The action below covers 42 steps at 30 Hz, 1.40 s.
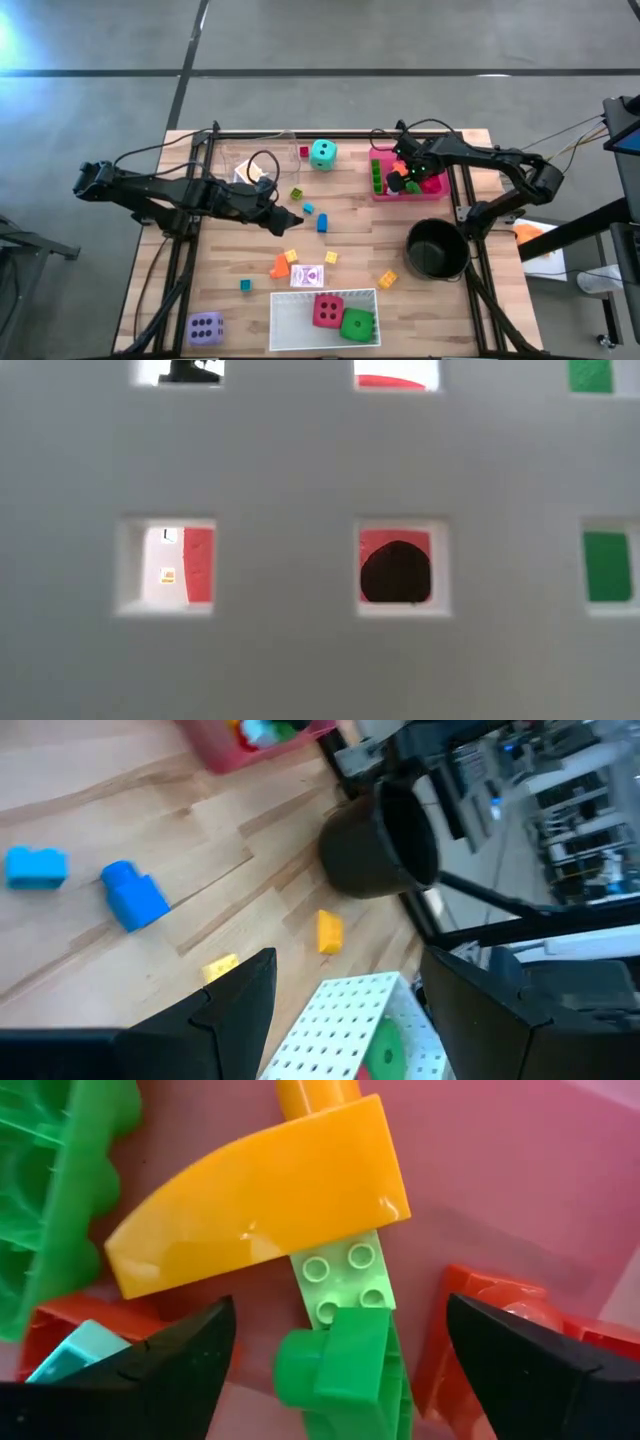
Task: Pick & Place Toys
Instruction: Put the violet dice into the white bin
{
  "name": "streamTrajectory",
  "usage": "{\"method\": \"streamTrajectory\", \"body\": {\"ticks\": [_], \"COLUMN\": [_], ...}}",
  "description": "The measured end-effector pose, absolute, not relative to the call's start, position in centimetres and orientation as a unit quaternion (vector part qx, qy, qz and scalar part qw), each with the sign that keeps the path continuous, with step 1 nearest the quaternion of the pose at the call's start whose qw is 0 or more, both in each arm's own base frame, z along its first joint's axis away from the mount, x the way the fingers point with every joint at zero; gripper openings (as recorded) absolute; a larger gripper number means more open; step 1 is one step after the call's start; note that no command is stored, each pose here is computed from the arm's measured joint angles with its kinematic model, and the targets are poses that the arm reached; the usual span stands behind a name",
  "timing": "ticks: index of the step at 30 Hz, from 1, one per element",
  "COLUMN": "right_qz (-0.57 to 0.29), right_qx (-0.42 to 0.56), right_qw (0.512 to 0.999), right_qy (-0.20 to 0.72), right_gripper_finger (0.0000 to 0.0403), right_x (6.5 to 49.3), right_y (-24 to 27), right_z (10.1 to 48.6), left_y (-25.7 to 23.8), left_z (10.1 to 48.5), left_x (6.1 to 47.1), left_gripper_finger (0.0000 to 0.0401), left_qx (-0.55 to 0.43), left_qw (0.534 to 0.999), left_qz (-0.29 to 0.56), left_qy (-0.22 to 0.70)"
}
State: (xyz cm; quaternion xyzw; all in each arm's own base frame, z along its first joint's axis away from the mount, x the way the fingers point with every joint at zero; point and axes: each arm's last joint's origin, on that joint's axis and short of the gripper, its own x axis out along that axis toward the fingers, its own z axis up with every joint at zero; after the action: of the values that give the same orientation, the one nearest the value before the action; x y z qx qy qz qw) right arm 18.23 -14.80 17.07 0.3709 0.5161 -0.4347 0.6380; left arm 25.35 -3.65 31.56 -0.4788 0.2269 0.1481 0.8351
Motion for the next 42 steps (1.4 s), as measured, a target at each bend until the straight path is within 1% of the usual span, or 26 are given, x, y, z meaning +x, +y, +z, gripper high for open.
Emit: {"method": "streamTrajectory", "body": {"ticks": [6, 9, 16, 23, 27, 30, 34, 37, 39, 42], "right_qz": [-0.43, -0.421, -0.395, -0.377, -0.371, -0.371, -0.37, -0.369, -0.368, -0.366], "right_qx": [0.37, 0.365, 0.351, 0.344, 0.352, 0.357, 0.363, 0.364, 0.364, 0.364], "right_qw": [0.658, 0.669, 0.706, 0.741, 0.752, 0.758, 0.763, 0.765, 0.766, 0.768], "right_qy": [0.495, 0.492, 0.471, 0.437, 0.415, 0.401, 0.387, 0.383, 0.38, 0.378], "right_gripper_finger": [0.0355, 0.0355, 0.0356, 0.0356, 0.0356, 0.0356, 0.0356, 0.0356, 0.0356, 0.0356], "right_x": [18.1, 18.1, 18.1, 17.5, 17.0, 16.6, 16.3, 16.2, 16.1, 16.0], "right_y": [-14.1, -13.3, -11.1, -9.8, -9.4, -9.2, -9.0, -8.9, -8.8, -8.8], "right_z": [19.1, 20.2, 22.1, 23.9, 24.7, 25.2, 25.7, 25.8, 25.9, 26.0], "left_y": [-3.6, -4.0, -6.2, -9.3, -11.4, -12.7, -13.6, -13.8, -13.7, -13.7], "left_z": [29.8, 28.7, 27.4, 26.8, 26.8, 26.7, 26.0, 25.4, 24.9, 24.3], "left_x": [24.8, 24.9, 24.7, 22.6, 21.5, 20.6, 19.5, 18.9, 18.4, 18.2], "left_gripper_finger": [0.0248, 0.0243, 0.0208, 0.0179, 0.0173, 0.0173, 0.0173, 0.0175, 0.0186, 0.0215], "left_qx": [-0.473, -0.461, -0.407, -0.356, -0.349, -0.363, -0.391, -0.395, -0.393, -0.395], "left_qw": [0.805, 0.792, 0.787, 0.774, 0.763, 0.733, 0.666, 0.636, 0.622, 0.604], "left_qz": [0.199, 0.201, 0.12, 0.093, 0.071, 0.047, 0.019, 0.029, 0.045, 0.037], "left_qy": [0.298, 0.346, 0.448, 0.515, 0.54, 0.573, 0.636, 0.662, 0.676, 0.691]}}
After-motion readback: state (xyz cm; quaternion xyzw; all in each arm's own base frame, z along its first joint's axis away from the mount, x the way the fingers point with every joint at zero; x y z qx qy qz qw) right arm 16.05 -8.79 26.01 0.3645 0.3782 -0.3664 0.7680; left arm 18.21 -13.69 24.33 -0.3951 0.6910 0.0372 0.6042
